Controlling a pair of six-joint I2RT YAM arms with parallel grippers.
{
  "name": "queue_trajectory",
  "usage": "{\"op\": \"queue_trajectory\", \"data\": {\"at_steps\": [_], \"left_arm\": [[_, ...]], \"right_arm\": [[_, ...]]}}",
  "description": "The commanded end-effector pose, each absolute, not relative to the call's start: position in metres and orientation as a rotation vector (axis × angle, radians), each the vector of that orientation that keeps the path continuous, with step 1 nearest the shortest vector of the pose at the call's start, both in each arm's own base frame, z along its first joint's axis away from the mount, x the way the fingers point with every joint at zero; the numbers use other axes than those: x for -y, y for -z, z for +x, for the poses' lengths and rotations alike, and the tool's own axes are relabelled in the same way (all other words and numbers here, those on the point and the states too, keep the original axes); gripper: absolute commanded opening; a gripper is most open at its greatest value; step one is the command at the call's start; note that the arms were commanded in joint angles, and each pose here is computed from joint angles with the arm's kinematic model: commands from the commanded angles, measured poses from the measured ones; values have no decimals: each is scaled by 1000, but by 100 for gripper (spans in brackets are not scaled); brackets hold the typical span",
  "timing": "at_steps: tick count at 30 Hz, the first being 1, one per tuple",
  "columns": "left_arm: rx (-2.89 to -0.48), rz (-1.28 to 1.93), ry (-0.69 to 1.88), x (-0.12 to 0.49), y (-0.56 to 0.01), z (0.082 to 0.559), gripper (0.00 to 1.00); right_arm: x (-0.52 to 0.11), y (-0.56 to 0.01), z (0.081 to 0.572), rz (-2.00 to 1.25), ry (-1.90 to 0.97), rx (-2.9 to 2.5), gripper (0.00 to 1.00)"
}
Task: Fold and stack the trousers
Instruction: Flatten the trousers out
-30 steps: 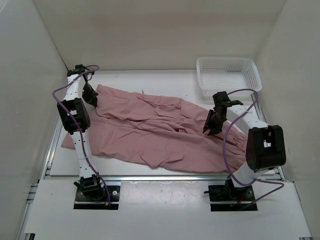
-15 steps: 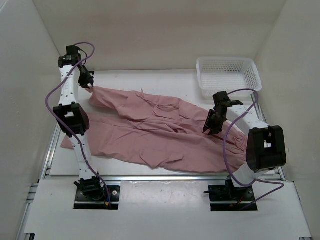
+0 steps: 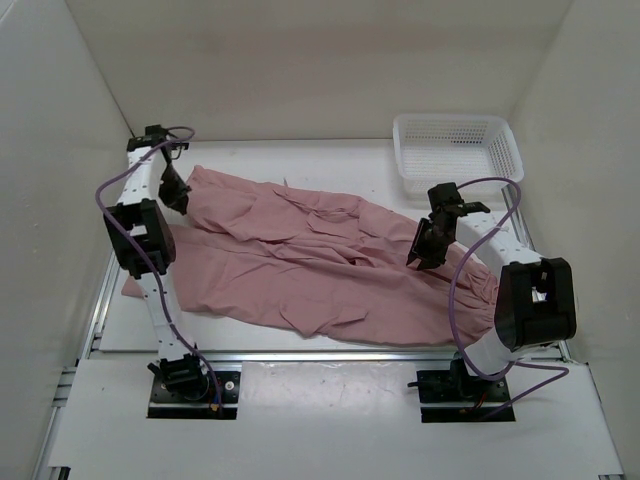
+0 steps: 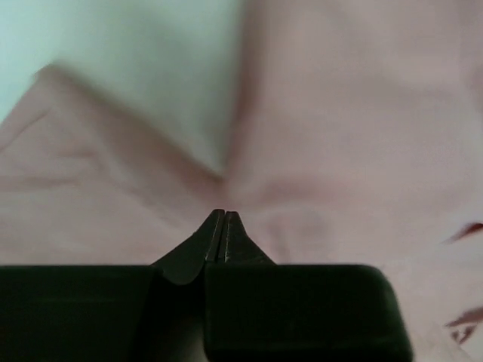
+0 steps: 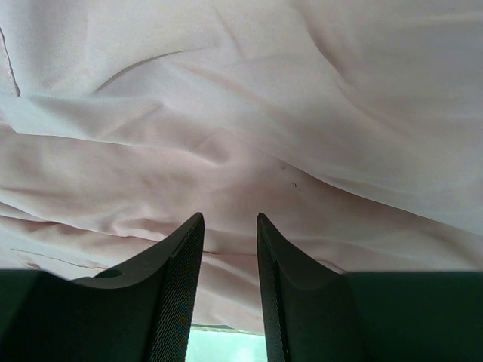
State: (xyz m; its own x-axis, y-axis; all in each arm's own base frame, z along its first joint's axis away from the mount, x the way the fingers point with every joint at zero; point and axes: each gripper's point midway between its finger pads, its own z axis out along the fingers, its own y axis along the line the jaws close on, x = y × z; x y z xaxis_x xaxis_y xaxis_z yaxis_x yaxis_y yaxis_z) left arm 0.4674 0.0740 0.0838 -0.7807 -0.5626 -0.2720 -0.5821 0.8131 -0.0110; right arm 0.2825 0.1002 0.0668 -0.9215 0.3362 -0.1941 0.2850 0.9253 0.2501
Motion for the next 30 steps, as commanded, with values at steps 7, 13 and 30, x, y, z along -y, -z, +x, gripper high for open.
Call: {"op": "queue_trajectory", "data": {"at_steps": [7,13,30], "left_arm": [[-2615,-1093,9,-115,-82,455,36],[-2631,-955,130,-92,-79,495,37],[-2749,-754,134,-55,-45,517,51]], "right_arm": [[-100,-75,284,447,-328,-2833,39],[-97,-74,280,454,-306,-2848,39],[-97,-71,280,456,-302,-2857,39]]}}
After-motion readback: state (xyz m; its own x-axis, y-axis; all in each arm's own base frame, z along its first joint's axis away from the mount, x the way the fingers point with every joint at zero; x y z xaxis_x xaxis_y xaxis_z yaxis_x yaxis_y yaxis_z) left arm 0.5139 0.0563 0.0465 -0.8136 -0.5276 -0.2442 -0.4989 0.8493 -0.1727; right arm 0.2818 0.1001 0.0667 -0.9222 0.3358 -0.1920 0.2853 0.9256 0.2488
